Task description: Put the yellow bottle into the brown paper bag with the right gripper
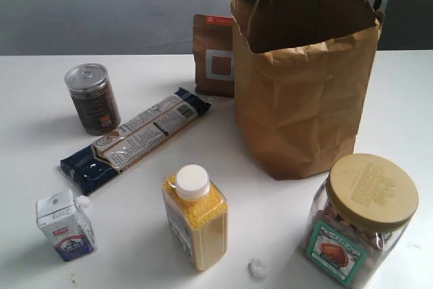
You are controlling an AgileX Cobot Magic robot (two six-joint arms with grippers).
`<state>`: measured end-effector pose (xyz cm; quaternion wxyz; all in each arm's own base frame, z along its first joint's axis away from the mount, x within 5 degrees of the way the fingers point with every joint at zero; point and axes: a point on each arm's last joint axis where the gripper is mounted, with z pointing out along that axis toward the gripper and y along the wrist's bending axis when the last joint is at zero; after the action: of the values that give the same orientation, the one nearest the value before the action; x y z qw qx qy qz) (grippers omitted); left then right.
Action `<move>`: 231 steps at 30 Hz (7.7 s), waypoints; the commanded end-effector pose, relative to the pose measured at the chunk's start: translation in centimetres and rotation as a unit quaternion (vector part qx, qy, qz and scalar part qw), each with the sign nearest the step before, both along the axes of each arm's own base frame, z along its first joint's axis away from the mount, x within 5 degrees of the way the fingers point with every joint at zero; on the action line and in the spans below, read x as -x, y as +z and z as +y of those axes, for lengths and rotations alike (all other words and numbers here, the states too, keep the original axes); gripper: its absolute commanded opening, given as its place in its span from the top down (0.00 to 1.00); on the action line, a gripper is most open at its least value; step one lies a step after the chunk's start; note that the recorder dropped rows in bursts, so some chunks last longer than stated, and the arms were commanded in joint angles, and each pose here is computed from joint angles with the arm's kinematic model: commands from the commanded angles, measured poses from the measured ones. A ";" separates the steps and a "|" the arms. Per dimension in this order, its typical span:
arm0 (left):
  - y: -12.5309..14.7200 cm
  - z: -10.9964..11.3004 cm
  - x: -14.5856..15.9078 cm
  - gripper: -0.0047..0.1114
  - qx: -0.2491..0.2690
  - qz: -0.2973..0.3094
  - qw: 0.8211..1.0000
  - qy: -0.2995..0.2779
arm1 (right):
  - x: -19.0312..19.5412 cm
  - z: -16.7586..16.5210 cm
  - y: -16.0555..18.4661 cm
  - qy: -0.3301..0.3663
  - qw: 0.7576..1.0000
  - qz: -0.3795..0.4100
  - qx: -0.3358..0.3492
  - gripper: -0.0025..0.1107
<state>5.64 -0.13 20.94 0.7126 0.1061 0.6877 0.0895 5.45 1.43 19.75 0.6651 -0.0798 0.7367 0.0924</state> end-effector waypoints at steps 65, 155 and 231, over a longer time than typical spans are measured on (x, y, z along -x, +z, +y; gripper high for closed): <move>-0.1 0.0 0.0 0.96 0.005 -0.002 1.000 -0.003 | -6.1 29.0 11.9 0.314 0.792 0.453 0.263 0.34; -0.1 0.0 0.0 0.96 0.005 -0.002 1.000 -0.003 | -21.1 17.8 14.6 0.184 0.979 0.080 0.020 0.50; -0.1 0.0 0.0 0.96 0.005 -0.003 1.000 -0.003 | 0.0 -0.1 0.0 -0.011 1.000 -0.002 -0.028 0.98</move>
<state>5.64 -0.14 20.96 0.7133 0.1061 0.6870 0.0895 5.49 1.34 19.91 0.6699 -0.0581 0.7326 0.1056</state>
